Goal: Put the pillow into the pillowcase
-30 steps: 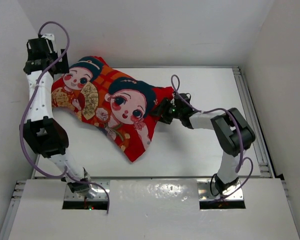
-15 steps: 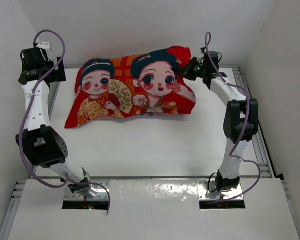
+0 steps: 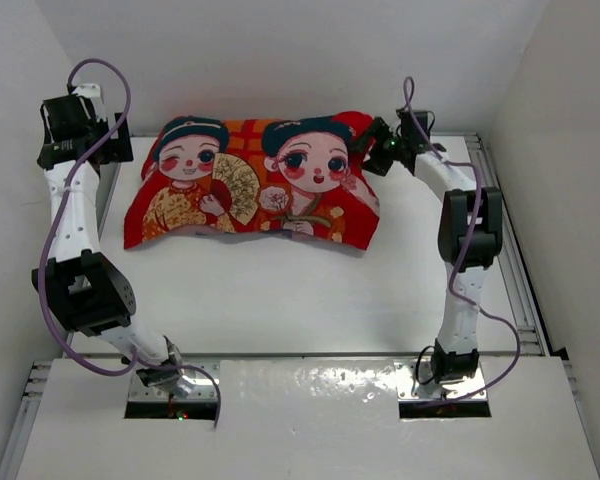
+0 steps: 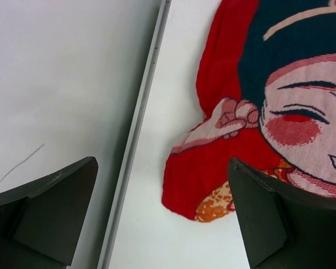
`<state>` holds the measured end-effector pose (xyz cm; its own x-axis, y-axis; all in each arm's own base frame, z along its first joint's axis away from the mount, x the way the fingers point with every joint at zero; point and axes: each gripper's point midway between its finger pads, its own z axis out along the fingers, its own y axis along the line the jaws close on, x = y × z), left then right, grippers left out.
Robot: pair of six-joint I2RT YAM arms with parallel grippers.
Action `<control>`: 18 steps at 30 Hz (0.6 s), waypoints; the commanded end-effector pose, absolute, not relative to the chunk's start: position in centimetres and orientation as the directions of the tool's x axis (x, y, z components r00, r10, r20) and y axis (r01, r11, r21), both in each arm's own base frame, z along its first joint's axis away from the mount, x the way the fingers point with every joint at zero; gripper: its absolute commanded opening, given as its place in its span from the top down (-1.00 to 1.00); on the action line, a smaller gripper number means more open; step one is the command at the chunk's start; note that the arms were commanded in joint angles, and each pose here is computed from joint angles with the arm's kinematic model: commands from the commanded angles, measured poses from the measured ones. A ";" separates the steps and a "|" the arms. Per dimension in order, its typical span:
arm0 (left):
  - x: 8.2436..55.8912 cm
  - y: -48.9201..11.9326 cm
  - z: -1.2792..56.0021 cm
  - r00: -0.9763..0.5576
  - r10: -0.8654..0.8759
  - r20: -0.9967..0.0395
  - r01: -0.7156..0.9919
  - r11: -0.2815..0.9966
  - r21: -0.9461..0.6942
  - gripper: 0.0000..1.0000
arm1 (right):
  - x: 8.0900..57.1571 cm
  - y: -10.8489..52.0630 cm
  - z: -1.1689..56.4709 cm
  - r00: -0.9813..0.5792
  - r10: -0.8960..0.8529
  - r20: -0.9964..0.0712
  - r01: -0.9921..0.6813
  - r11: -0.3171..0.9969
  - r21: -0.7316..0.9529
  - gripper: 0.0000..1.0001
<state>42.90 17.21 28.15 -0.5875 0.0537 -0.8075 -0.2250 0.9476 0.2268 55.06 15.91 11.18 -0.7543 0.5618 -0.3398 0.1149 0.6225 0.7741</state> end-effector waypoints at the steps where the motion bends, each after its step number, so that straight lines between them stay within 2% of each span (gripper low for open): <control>1: 42.7 17.3 31.0 -0.519 0.064 -0.852 -0.251 0.942 0.223 -0.99 | 56.6 15.5 16.1 -0.755 0.503 -0.420 -0.004 0.637 0.771 -0.74; 2: 42.5 17.4 31.1 -0.519 0.066 -0.852 -0.259 0.938 0.231 -0.99 | 56.2 14.5 16.2 -0.756 0.510 -0.411 0.016 0.641 0.767 -0.97; 7: 41.7 17.2 33.2 -0.475 0.079 -0.876 -0.268 0.936 0.230 -0.99 | 51.8 7.6 17.5 -0.699 0.552 -0.455 0.122 0.718 0.685 -0.98; 8: 41.8 16.7 32.8 -0.472 0.068 -0.879 -0.253 0.945 0.209 -0.99 | 49.2 6.2 17.7 -0.711 0.550 -0.438 0.161 0.733 0.661 -0.98; 10: 42.0 16.2 32.2 -0.463 0.055 -0.885 -0.237 0.954 0.184 -0.99 | 46.4 4.4 17.0 -0.733 0.483 -0.478 0.163 0.808 0.566 -0.98; 12: 42.1 15.9 30.6 -0.476 0.028 -0.879 -0.237 0.958 0.159 -0.99 | 41.5 3.5 16.0 -0.778 0.416 -0.470 0.183 0.866 0.465 -0.98; 13: 42.0 16.0 30.0 -0.487 0.019 -0.873 -0.241 0.958 0.155 -0.99 | 39.0 2.7 13.7 -0.802 0.407 -0.438 0.236 0.888 0.394 -0.98; 14: 41.7 16.1 29.1 -0.504 0.010 -0.864 -0.253 0.954 0.159 -0.99 | 37.4 2.3 14.8 -0.787 0.402 -0.469 0.240 0.898 0.368 -0.98; 17: 40.6 16.9 28.4 -0.532 0.014 -0.847 -0.285 0.938 0.195 -0.99 | 32.3 0.5 12.3 -0.797 0.429 -0.426 0.352 0.902 0.248 -0.98; 18: 40.0 16.8 27.8 -0.542 0.014 -0.840 -0.285 0.938 0.199 -0.99 | 31.4 0.0 13.2 -0.764 0.457 -0.455 0.386 0.889 0.245 -0.98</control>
<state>41.07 16.16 26.60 -0.5779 0.0136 -0.8160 -0.2390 0.9532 0.1852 35.98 2.32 15.32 -0.7391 0.4753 -0.4773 0.2876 0.8634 0.4145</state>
